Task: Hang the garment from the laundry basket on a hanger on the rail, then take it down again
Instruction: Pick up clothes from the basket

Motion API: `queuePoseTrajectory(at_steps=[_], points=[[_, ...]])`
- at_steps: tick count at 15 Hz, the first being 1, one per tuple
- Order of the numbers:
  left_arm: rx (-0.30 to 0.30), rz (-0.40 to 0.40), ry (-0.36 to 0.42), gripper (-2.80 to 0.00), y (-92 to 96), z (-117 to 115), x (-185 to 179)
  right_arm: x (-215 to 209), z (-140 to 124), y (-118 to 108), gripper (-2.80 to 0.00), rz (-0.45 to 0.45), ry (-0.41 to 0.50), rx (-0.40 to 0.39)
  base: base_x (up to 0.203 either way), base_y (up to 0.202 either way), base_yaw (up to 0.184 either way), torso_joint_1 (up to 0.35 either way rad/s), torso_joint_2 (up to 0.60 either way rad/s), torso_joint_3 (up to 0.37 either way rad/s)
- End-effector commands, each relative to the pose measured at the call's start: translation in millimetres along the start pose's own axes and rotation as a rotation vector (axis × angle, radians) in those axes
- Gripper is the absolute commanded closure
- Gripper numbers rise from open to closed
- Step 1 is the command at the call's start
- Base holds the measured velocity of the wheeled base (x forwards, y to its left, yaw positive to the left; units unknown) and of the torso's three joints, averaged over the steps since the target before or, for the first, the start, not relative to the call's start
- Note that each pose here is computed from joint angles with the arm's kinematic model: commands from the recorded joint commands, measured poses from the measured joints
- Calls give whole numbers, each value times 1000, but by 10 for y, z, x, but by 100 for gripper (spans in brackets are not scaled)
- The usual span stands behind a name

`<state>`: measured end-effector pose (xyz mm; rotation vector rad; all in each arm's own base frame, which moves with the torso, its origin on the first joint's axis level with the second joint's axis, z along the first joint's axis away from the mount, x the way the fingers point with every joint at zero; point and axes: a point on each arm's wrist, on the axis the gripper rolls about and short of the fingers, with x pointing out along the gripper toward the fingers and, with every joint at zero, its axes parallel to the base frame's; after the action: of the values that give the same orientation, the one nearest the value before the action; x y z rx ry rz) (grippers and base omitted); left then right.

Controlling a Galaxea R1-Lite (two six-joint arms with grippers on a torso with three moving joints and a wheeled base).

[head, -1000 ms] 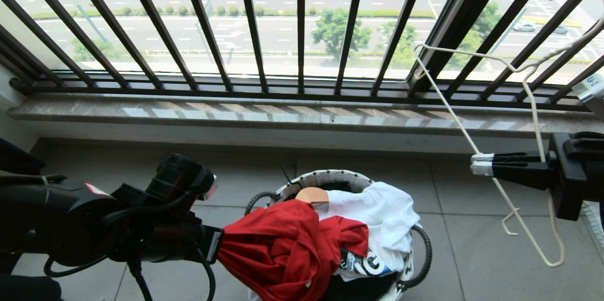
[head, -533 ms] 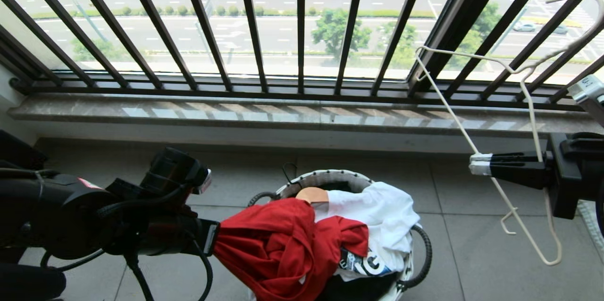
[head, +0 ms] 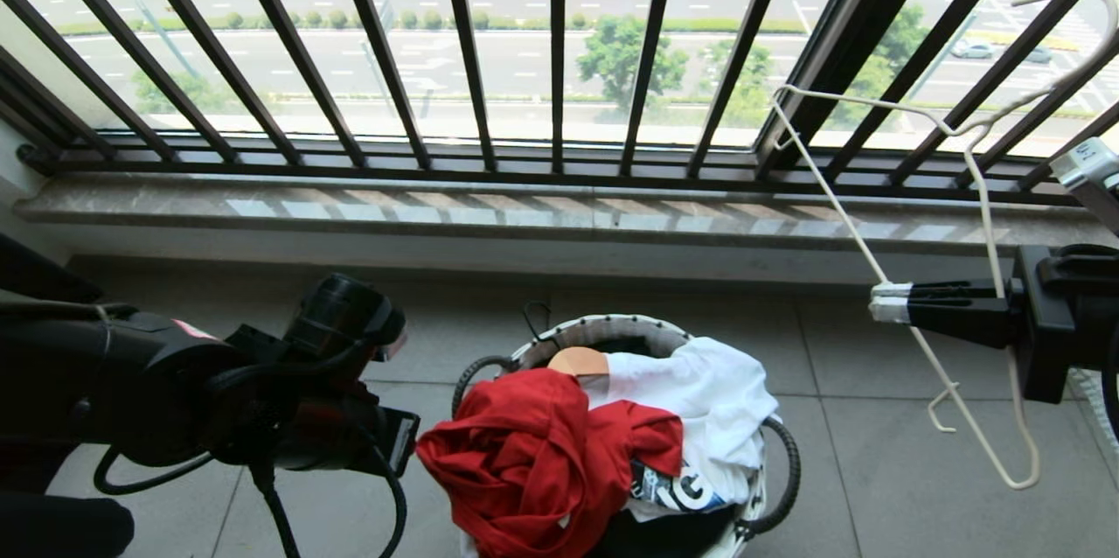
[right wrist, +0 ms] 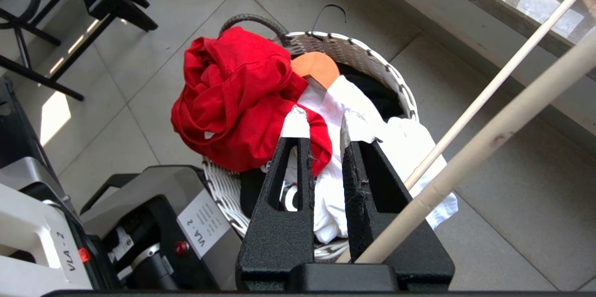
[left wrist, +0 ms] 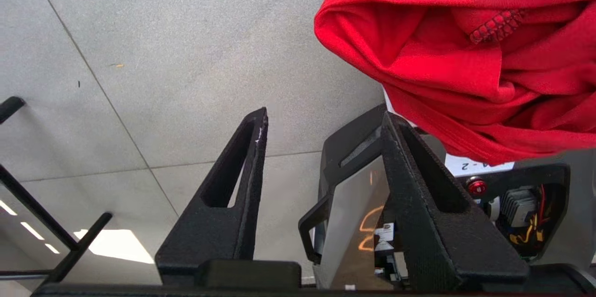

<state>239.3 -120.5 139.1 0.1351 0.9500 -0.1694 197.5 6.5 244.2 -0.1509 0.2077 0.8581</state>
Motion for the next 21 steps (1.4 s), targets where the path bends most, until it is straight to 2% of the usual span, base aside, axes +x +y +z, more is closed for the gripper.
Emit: queuePoseTrajectory(at_steps=[1, 3, 4, 7, 9, 10, 12, 14, 16, 18, 21], points=[[21, -23, -12, -280, -35, -24, -243, -1, -2, -3, 0, 3, -1, -2, 0, 0, 0, 0, 0, 0], [40, -44, -40, -280, -113, 51, -290, -4, 3, -2, 0, 2, -3, -4, 0, 0, 0, 0, 0, 0], [53, -47, -37, 0, -157, 96, -255, -7, 3, 2, 0, 2, -3, -4, 0, 0, 0, 0, 0, 0], [120, -47, -21, 0, -273, 284, -122, -9, 7, -1, 0, 0, -4, -5, 0, 0, 0, 0, 0, 0], [245, -45, -31, 0, -330, 426, -39, -7, 4, -3, 0, 1, -3, -4, 0, 0, 0, 0, 0, 0], [324, -47, -40, 0, -339, 459, -45, -6, 2, -6, 0, 0, -2, -3, 0, 0, 0, 0, 0, 0], [534, -50, -61, 0, -348, 509, -58, -13, 2, -10, 0, -4, -3, -3, 0, 0, 0, 0, 0, 0], [711, -70, -92, 0, -379, 599, -52, -2, -10, -24, 0, -4, 1, 2, 0, 0, 0, 0, 0, 0], [863, -143, -122, 0, -417, 632, -40, -1, -11, -26, 0, -4, 2, 2, 0, 0, 0, 0, 0, 0], [896, -171, -156, 0, -528, 692, -59, 6, -17, -32, 0, -3, 4, 5, 0, 0, 0, 0, 0, 0], [960, -219, -170, 0, -764, 638, -83, 33, -38, -61, 0, -4, 13, 15, 0, 0, 0, 0, 0, 0]])
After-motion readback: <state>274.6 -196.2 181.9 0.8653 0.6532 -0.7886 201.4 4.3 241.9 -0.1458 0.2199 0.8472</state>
